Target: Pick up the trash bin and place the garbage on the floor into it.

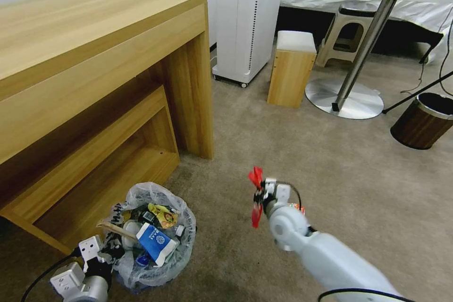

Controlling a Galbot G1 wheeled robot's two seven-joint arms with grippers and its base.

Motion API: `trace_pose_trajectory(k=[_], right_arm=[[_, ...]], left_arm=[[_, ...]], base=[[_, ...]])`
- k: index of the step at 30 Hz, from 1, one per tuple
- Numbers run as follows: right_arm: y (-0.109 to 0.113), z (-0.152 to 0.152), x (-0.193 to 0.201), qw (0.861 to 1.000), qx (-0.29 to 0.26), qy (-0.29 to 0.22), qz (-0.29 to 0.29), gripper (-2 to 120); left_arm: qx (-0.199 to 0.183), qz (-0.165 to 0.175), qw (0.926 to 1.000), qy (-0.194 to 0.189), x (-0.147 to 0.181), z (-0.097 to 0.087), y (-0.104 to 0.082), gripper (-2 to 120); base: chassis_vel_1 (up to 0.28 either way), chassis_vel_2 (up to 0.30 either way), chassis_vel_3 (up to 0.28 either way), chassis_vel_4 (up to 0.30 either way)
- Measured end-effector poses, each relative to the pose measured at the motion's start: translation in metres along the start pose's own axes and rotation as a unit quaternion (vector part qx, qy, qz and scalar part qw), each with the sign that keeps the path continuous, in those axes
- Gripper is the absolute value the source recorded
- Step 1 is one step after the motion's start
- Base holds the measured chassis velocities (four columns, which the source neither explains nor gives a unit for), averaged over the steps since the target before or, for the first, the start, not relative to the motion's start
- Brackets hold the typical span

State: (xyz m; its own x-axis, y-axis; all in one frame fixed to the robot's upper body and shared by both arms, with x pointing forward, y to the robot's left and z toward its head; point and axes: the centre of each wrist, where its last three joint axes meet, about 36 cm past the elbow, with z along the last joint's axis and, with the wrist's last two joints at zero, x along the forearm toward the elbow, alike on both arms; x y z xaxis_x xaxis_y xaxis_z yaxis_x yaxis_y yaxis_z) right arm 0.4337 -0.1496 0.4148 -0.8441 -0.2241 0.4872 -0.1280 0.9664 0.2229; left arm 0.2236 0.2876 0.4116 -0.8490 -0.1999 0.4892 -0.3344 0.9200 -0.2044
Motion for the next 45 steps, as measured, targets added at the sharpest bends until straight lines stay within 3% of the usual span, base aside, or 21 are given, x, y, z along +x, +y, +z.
trace_pose_trajectory(k=[1,6,8,10,15,23,30,32,38,45], right_arm=[[0.012,-0.017,0.019,0.999,0.004,-0.028,-0.037,0],[0.033,-0.038,0.046,0.993,0.016,-0.064,-0.094,0],[0.058,-0.057,0.080,0.981,0.043,-0.091,-0.166,0],[0.061,-0.058,0.083,0.979,0.047,-0.091,-0.174,0],[0.097,-0.044,0.104,0.955,0.112,-0.058,-0.269,0],[0.126,-0.018,0.085,0.930,0.203,-0.015,-0.305,0],[0.148,0.011,0.072,0.916,0.246,0.012,-0.318,0],[0.151,0.013,0.071,0.915,0.247,0.013,-0.319,0],[0.188,0.023,0.057,0.909,0.257,0.027,-0.326,0],[0.206,0.033,0.043,0.910,0.266,0.028,-0.316,0]], left_arm=[[-0.001,0.001,1.0000,0.001,0.002,-0.001,-0.001,0],[-0.003,0.002,1.0000,0.002,0.004,-0.002,-0.002,0],[-0.006,0.002,1.0000,0.000,0.009,-0.004,-0.003,0],[-0.006,0.003,1.0000,0.000,0.009,-0.004,-0.003,0],[-0.007,0.004,1.0000,-0.004,0.015,-0.007,-0.005,0],[-0.006,0.004,1.0000,-0.006,0.020,-0.008,-0.007,0],[-0.004,0.002,0.9999,-0.009,0.022,-0.008,-0.008,0],[-0.004,0.002,0.9999,-0.009,0.022,-0.008,-0.008,0],[-0.004,0.002,0.9999,-0.009,0.022,-0.007,-0.007,0],[-0.004,0.001,0.9999,-0.009,0.021,-0.006,-0.007,0]], base=[[0.000,0.000,0.000,0.000],[0.000,0.000,0.000,0.000],[0.000,0.000,0.000,0.000],[0.000,0.000,0.000,0.000],[0.000,0.000,0.000,0.000],[0.000,0.000,0.000,0.000],[0.000,0.000,0.000,0.000],[0.000,0.000,0.000,0.000],[0.000,0.000,0.000,0.000],[0.000,0.000,0.000,0.000]])
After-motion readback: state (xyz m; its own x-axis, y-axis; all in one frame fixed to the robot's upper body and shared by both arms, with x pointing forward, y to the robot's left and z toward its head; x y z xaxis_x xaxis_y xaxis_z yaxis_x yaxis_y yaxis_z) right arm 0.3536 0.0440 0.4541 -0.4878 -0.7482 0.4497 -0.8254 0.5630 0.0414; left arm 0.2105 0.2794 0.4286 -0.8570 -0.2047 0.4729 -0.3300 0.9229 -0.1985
